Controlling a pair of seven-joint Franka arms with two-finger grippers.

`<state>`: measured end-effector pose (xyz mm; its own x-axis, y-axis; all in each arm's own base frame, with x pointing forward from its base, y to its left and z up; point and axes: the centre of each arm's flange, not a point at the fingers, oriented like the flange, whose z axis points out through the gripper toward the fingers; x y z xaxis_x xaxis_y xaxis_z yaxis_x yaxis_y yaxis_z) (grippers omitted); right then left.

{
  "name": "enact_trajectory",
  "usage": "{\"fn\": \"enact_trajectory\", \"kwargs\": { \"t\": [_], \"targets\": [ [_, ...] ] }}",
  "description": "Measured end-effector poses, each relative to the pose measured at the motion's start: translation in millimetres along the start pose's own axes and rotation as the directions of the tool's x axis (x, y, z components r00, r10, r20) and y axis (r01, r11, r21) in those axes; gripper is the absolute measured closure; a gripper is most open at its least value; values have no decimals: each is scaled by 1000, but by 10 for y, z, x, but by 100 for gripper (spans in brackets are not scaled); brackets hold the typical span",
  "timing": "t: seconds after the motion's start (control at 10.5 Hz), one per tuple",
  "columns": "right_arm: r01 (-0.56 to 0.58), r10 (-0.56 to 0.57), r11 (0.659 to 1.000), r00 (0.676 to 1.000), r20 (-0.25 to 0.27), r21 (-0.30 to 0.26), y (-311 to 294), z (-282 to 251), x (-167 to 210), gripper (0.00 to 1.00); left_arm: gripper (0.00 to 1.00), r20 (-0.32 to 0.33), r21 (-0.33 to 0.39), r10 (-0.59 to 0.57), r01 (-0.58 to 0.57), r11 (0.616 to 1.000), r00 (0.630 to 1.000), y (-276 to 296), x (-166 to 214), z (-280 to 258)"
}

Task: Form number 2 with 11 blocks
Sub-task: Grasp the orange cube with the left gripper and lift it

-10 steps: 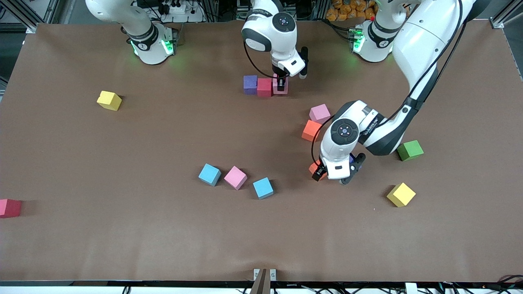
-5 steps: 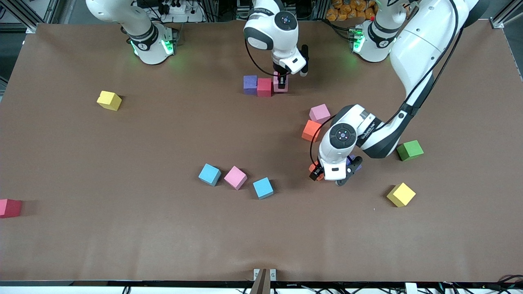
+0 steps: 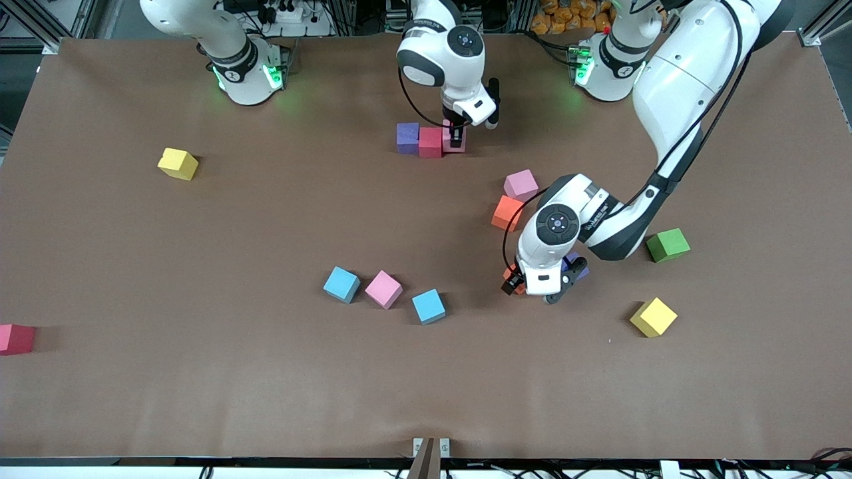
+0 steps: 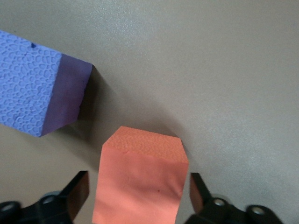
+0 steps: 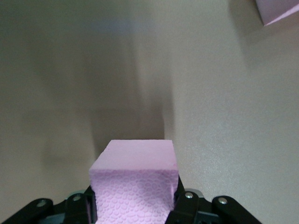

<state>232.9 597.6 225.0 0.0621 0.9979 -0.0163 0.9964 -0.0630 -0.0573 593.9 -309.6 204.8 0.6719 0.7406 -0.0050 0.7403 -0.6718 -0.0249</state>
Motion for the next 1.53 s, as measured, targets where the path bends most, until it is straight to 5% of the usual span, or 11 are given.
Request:
{"fn": "enact_trajectory", "kwargs": {
  "t": [0.19, 1.53],
  "targets": [
    [-2, 2, 1000, 1000, -5, -3, 14, 14, -10, 42, 38, 0, -1, 14, -14, 1000, 1000, -2, 21, 0],
    [3, -3, 1000, 1000, -25, -16, 10, 146, -45, 42, 40, 27, 9, -139, 139, 990, 990, 7, 73, -490]
  ]
}}
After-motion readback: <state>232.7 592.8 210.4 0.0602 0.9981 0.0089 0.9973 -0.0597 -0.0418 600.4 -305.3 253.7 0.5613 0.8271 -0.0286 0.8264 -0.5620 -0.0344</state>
